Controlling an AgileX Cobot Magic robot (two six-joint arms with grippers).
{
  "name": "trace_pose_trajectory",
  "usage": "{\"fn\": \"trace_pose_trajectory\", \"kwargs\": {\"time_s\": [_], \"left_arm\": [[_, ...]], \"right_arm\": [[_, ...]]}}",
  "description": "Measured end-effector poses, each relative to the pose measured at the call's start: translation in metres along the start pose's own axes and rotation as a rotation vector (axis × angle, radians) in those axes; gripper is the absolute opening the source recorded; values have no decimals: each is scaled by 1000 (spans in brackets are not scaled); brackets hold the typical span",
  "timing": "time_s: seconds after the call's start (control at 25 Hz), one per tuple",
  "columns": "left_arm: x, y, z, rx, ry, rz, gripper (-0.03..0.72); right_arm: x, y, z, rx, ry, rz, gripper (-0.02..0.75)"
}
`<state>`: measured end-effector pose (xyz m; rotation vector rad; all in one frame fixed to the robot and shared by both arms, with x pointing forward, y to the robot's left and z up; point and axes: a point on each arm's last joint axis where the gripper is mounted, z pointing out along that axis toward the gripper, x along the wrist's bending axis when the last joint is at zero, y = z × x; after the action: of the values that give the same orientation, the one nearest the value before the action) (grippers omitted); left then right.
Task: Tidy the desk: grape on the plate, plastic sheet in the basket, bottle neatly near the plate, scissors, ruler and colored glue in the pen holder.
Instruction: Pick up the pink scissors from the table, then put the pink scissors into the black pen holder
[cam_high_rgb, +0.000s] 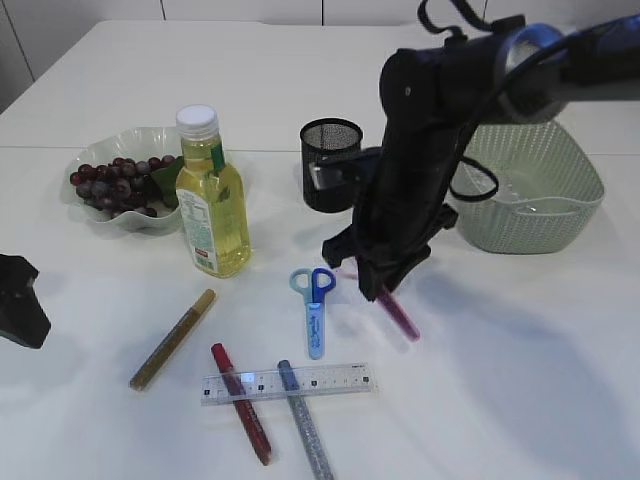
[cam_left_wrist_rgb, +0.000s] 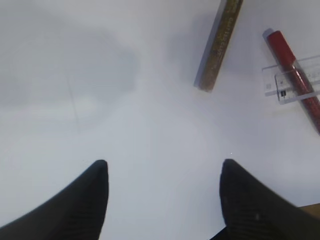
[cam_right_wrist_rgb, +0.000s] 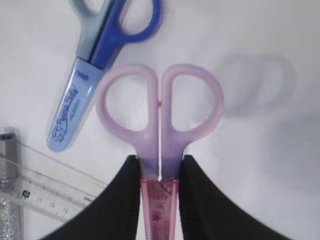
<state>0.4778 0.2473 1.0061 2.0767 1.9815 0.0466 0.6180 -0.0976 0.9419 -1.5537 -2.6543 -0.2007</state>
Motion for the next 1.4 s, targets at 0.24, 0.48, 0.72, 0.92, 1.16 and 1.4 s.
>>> {"fn": "trace_pose_trajectory", "kwargs": {"time_s": [0.24,0.48,0.72,0.92,1.16,1.4], "left_arm": [[0,0,0,-4,0,0,505],[0,0,0,-2,0,0,505],[0,-1,0,11,0,0,505],[0,-1,0,15,1,0,505],[0,-2,0,18,1,0,505],[0,-2,0,26,1,0,505]], "right_arm": [[-28,16,-55,-168,30,55,194],[-53,35,-101,-426,239,90,194],[-64,50,-115,-659,324,48,194],[-67,63,-106,-775,337,-23,194],[-75,76,-100,-923,257,-99,194],[-84,93,-81,-1032,181,-184,194]]}}
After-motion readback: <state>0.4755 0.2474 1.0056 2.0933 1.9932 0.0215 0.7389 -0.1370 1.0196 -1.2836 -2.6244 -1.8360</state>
